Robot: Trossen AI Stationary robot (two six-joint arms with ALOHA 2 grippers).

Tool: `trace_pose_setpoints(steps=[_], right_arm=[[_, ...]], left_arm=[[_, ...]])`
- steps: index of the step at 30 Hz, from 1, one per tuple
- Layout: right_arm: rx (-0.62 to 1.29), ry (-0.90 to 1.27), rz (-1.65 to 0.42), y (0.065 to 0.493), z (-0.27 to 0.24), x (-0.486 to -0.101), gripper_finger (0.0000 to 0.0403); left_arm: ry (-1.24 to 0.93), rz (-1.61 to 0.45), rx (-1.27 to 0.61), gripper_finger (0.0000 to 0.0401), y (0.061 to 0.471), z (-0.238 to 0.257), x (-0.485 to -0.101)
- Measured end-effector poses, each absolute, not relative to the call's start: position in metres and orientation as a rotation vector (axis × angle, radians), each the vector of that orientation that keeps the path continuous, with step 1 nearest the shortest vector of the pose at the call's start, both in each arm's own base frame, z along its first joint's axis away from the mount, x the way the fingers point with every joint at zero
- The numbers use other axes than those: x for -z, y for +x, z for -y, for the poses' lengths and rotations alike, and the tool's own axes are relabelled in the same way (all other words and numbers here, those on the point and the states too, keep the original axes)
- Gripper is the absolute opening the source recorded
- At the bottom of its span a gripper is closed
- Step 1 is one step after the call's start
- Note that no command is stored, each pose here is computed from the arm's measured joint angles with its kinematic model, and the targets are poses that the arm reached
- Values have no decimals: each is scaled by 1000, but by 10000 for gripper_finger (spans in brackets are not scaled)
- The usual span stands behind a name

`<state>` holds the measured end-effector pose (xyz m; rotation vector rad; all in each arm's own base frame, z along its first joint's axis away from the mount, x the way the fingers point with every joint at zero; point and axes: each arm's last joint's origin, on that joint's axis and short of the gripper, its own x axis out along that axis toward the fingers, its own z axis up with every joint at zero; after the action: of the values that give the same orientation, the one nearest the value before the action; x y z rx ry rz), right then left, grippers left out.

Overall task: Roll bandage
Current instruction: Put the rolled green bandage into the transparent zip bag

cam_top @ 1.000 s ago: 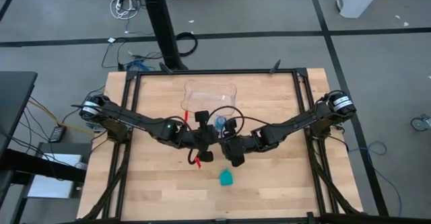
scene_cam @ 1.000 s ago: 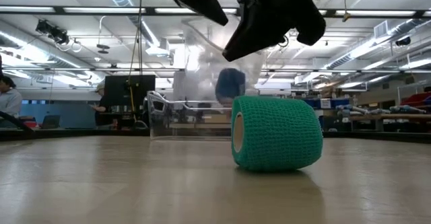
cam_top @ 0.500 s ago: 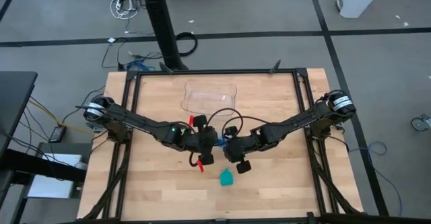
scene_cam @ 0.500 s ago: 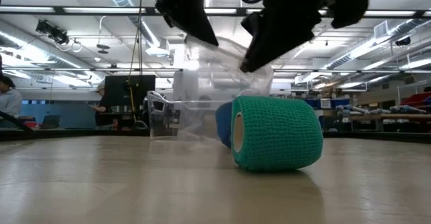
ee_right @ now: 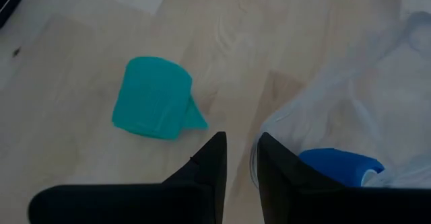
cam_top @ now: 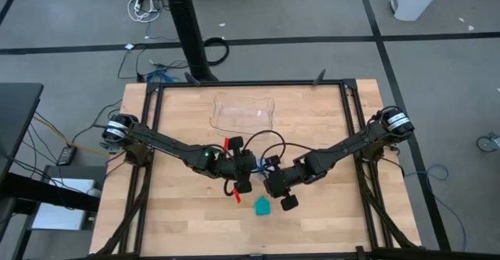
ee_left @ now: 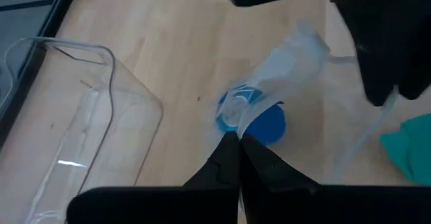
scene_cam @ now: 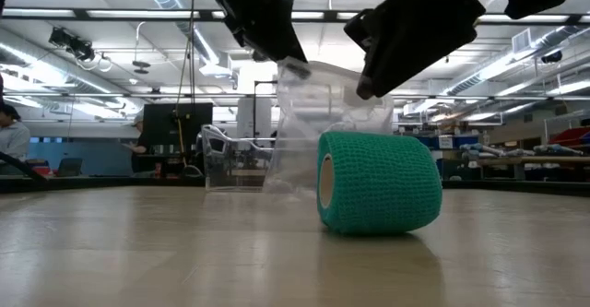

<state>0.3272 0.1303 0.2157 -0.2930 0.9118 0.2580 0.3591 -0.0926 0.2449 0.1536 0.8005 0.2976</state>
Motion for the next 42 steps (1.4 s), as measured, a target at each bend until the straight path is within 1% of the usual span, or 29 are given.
trace_pose_setpoints(steps=[11, 19, 23, 31, 34, 38, 42], right_arm=[[-170, -210, -928, 325, -132, -216, 70], [-66, -287, -887, 322, -137, -218, 76], [-45, -308, -863, 323, -138, -219, 97], [-53, -283, -831, 325, -140, -221, 174], [-46, -292, -826, 323, -143, -222, 195], [-66, -301, -796, 318, -154, -225, 201], [-151, -248, -815, 315, -166, -222, 194]], left_arm=[[131, -802, -242, 3, 368, 100, -231], [140, -799, -229, 3, 369, 101, -231], [147, -792, -224, 3, 370, 101, -231], [147, -792, -224, 3, 370, 101, -231], [147, -791, -224, 3, 370, 101, -231], [147, -789, -224, 3, 370, 101, -232], [145, -777, -223, 3, 371, 101, -232]])
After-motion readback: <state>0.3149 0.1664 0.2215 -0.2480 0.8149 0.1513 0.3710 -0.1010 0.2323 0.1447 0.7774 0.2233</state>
